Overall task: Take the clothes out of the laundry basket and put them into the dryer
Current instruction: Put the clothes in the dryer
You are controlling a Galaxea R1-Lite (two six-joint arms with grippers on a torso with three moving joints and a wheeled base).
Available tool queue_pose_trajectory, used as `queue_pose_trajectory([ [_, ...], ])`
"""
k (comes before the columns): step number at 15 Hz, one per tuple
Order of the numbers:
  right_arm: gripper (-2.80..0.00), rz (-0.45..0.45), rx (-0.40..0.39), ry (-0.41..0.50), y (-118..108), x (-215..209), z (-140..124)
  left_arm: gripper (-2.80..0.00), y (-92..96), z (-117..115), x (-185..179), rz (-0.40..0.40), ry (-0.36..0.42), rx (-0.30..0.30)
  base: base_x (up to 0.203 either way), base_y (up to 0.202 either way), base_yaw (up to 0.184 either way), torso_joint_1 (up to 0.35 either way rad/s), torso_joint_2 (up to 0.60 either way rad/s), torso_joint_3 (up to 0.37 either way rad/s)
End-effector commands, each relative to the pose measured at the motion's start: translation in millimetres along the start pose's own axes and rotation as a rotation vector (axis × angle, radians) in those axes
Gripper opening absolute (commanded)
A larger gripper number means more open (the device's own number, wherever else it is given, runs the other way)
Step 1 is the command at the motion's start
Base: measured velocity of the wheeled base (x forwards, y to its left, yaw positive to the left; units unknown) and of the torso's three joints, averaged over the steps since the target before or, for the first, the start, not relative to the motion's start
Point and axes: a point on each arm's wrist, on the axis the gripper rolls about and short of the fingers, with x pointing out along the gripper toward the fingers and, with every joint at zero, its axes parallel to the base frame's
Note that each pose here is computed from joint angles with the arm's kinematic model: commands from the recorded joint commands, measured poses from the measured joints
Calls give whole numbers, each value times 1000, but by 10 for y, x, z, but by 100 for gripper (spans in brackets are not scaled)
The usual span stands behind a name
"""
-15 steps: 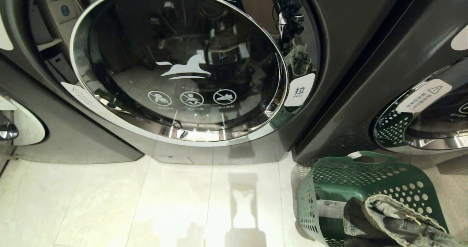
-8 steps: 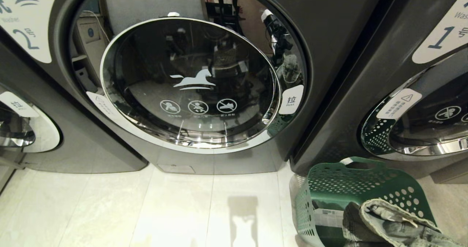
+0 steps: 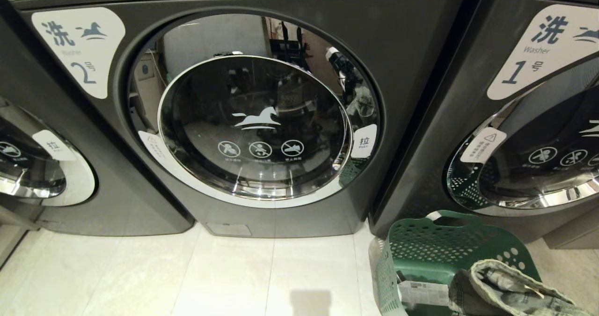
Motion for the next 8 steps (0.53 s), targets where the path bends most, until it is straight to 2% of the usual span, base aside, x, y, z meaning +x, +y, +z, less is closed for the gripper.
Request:
queue_pose_trajectory([
  [1, -280, -10, 2, -21, 1, -14, -7, -280, 0, -3, 1, 0, 0, 0, 0, 0, 0, 0, 3, 205],
  [8, -280, 4, -4, -85, 3, -60, -25, -280, 0, -3, 1, 2, 0, -3, 0, 0, 0, 2, -1, 201],
])
